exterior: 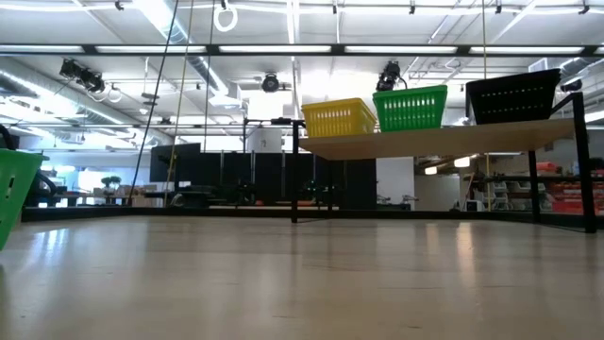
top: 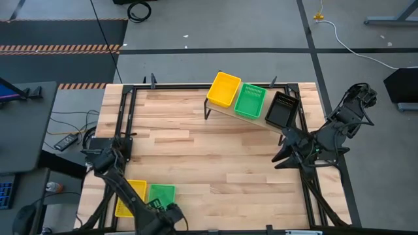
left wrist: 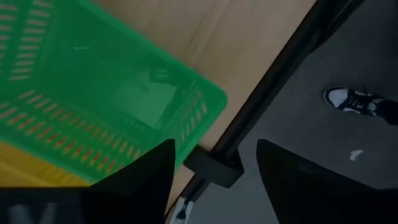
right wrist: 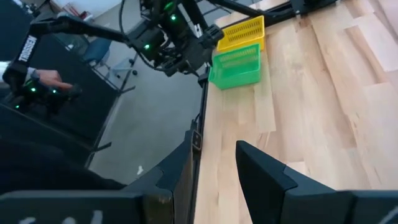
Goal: Stack baskets on shelf by color
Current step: Stack the green bin on the green bin
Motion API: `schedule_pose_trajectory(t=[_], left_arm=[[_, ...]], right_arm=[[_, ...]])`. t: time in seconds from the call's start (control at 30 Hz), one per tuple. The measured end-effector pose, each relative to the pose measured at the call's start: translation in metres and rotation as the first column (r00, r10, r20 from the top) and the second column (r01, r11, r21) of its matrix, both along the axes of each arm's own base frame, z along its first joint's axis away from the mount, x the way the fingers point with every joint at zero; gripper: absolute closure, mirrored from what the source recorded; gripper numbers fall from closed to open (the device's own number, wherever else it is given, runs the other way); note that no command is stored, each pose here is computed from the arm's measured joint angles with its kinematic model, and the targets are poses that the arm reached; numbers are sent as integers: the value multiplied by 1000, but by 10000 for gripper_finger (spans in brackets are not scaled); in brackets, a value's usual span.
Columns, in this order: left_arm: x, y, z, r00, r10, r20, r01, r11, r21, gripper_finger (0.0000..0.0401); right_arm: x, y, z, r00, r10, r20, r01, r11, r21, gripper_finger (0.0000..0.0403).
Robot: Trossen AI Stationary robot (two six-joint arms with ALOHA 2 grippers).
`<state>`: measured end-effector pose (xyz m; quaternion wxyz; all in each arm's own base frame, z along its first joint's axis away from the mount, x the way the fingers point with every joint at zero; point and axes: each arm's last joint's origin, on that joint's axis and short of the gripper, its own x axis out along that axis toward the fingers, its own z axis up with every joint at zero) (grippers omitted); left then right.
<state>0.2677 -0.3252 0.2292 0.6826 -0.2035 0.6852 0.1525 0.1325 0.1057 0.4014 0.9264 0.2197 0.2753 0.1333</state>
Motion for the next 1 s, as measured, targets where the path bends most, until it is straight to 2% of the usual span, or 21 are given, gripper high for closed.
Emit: schedule_pose_trajectory(t=[0.23, 0.43, 0.57, 0.73, 1.0], left_arm=[[-2, 3, -30, 993, -93, -76, 88, 994, -60, 167], [-7, 9, -48, 975, -198, -101, 196, 980, -31, 167], [-1, 15, -53, 955, -287, -76, 286, 958, -18, 183], [17, 30, -53, 940, -340, -6, 340, 938, 65, 241], [68, 66, -51, 900, -410, 147, 400, 912, 96, 385]], right_arm=[[-1, 0, -3, 1000, 4, -24, -5, 1000, -20, 273], [-2, -1, -3, 1000, -1, -31, 1, 1000, -14, 273], [-2, -1, -4, 999, -13, -52, 13, 1000, -3, 273], [-2, -1, -5, 997, -30, -72, 32, 999, 24, 273], [-6, -3, -6, 993, -27, -113, 32, 998, 47, 273]])
